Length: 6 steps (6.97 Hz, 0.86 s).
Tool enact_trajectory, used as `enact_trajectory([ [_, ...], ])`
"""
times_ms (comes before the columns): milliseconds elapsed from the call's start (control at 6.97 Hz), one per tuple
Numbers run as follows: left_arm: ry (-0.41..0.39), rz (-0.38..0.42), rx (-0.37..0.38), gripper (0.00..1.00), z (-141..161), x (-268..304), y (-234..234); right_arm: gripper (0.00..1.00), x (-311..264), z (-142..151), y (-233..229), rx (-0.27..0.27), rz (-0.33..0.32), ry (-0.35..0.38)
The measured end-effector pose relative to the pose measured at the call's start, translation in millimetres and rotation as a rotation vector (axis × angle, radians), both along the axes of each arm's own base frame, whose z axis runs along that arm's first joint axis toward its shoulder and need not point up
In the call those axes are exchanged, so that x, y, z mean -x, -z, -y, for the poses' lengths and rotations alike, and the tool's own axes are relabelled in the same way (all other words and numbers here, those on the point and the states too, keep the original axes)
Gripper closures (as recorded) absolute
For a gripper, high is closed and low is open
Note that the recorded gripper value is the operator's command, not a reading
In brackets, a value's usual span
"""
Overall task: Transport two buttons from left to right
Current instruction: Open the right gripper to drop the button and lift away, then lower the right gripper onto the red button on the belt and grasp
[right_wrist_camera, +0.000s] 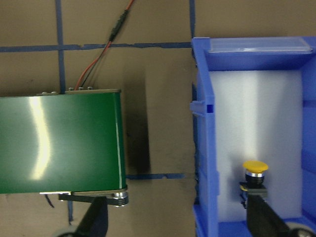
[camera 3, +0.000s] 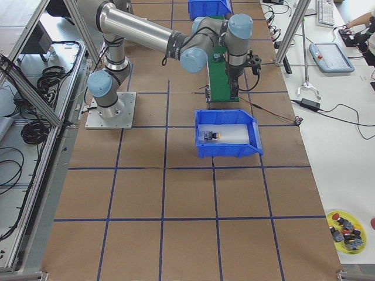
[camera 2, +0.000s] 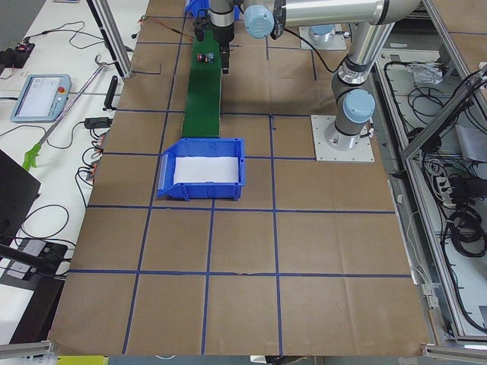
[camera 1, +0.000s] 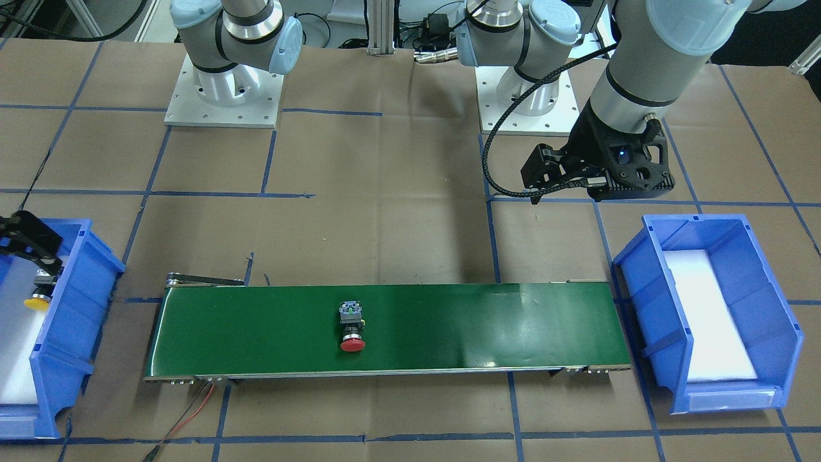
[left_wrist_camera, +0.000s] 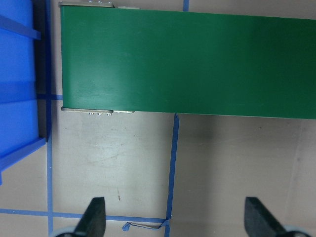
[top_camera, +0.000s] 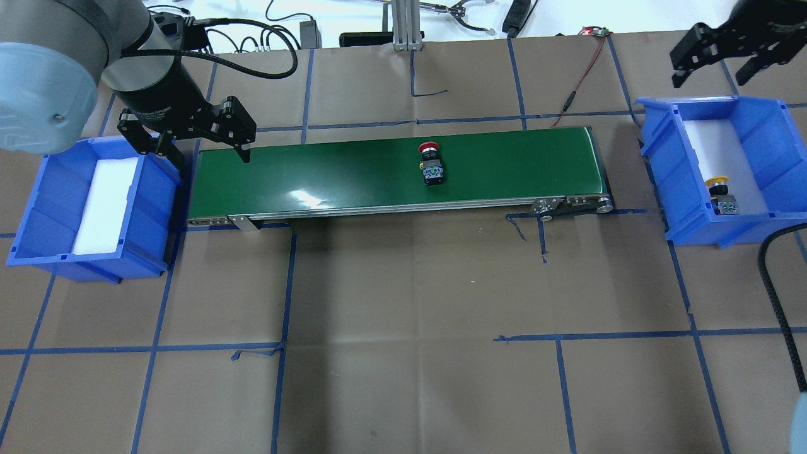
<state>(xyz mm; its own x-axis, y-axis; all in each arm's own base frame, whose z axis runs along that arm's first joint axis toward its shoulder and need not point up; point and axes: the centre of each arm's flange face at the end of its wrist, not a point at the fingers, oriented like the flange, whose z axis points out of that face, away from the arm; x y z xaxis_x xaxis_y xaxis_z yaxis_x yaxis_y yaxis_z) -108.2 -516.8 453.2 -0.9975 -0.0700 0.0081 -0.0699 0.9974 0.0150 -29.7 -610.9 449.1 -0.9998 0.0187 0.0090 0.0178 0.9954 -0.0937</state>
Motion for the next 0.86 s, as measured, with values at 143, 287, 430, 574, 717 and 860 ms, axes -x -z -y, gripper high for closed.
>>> enact_trajectory([
  [143, 0.0, 0.0, 0.0, 0.0, 0.1, 0.0, 0.2, 0.01, -45.3, -0.8, -4.3, 0.007, 0.007, 0.023],
  [287, 0.0, 0.0, -0.001, 0.0, 0.3, 0.0, 0.5, 0.01, -87.2, -5.3, -8.1, 0.013, 0.015, 0.046],
  [430, 0.0, 0.0, -0.001, 0.0, 0.4, 0.0, 0.7, 0.01, -120.5, -9.7, -7.7, 0.012, 0.023, 0.064],
  [574, 0.0, 0.0, -0.001, 0.0, 0.4, 0.0, 0.6, 0.01, -139.4, -11.6, -3.2, 0.007, 0.029, 0.084],
  [717, 0.001, 0.0, -0.001, 0.0, 0.2, 0.0, 0.4, 0.01, -146.7, -11.6, 5.7, 0.007, 0.031, 0.091],
  [860, 0.001, 0.0, 0.0, 0.0, 0.1, 0.0, 0.2, 0.01, -149.2, -12.6, 17.9, 0.013, 0.031, 0.09],
])
